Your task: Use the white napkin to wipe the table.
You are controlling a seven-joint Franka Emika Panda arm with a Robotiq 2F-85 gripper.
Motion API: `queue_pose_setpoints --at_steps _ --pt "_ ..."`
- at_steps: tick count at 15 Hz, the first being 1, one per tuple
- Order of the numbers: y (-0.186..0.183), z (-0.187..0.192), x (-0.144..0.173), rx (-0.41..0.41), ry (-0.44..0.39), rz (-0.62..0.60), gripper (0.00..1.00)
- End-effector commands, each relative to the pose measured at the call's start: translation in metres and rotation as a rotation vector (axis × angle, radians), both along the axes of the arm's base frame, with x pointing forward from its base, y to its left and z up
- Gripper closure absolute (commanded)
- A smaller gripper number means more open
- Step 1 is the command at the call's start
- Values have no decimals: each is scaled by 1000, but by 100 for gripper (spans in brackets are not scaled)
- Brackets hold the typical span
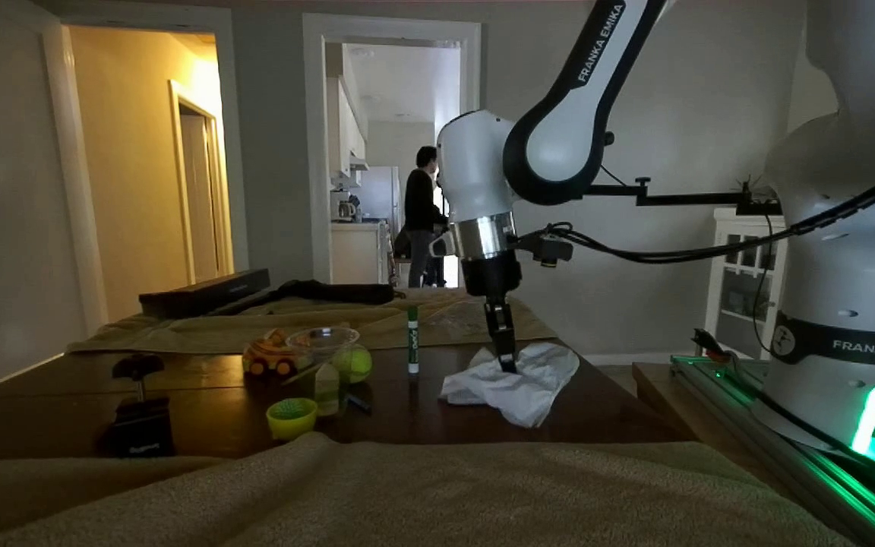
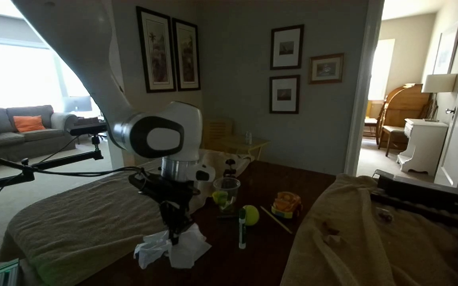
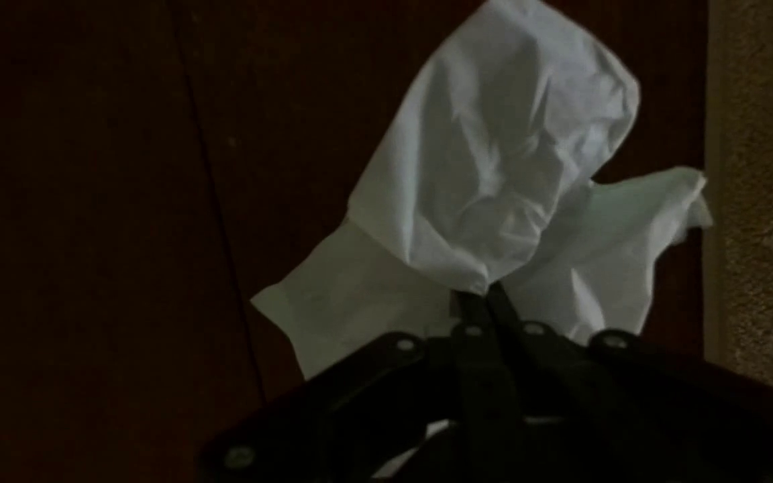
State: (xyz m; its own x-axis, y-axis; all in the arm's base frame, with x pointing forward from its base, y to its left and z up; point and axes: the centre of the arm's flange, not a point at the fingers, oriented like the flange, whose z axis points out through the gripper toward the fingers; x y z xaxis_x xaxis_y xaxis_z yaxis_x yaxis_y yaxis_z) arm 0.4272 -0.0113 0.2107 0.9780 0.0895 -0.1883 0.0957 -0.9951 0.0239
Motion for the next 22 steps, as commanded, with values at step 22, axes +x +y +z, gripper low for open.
queue_pose_setpoints --at_steps 22 --pt "-188 -37 22 -12 -67 -392 99"
